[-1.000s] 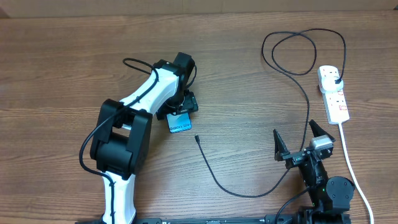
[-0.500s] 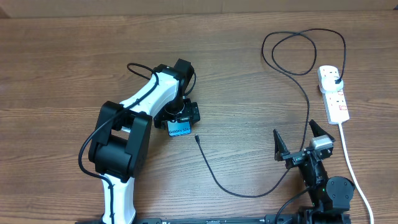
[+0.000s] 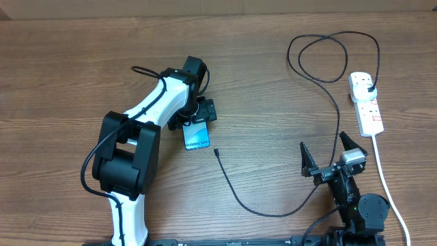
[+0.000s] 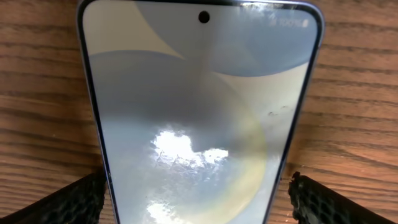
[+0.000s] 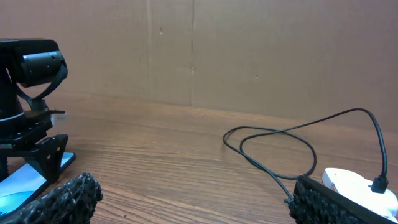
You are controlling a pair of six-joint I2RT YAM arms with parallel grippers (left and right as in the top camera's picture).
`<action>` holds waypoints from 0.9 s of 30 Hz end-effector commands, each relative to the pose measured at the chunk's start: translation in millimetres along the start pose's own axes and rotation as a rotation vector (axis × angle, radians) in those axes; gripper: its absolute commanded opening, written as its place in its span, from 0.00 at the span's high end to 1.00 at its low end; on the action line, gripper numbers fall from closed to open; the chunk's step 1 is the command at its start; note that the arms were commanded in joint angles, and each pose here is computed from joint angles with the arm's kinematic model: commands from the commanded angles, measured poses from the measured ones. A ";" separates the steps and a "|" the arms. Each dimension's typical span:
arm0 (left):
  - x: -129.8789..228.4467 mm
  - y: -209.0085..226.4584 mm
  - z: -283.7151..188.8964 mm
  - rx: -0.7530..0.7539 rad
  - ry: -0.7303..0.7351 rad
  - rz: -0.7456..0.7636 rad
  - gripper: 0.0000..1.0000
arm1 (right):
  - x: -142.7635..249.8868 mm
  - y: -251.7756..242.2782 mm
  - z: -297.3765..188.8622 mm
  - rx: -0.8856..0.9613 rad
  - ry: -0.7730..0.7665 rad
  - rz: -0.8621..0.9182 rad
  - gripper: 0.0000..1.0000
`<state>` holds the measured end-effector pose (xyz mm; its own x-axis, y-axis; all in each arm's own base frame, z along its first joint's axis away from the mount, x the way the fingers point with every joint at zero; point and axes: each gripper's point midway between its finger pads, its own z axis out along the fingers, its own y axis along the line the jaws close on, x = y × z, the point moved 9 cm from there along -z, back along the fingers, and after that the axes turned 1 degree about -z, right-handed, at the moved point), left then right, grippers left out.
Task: Plug charger to phone and switch on socket
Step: 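Lift the phone upright with the left gripper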
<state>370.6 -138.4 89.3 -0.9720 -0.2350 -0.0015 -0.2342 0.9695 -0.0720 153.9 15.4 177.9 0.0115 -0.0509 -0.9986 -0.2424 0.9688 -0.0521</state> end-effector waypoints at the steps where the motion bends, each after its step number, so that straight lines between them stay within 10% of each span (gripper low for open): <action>1: 14.4 5.2 44.3 -0.031 0.120 0.027 0.00 | 2.0 -0.4 0.0 0.002 -0.004 -0.002 0.00; 27: 14.8 4.5 44.3 -0.026 0.123 0.027 0.00 | 2.1 -0.4 0.0 0.002 -0.003 -0.002 0.00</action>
<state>370.2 -140.0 89.2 -0.9732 -0.2299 -0.0040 -0.2291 0.9709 -0.0695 153.9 15.5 177.7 0.0108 -0.0508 -0.9986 -0.2431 0.9686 -0.0519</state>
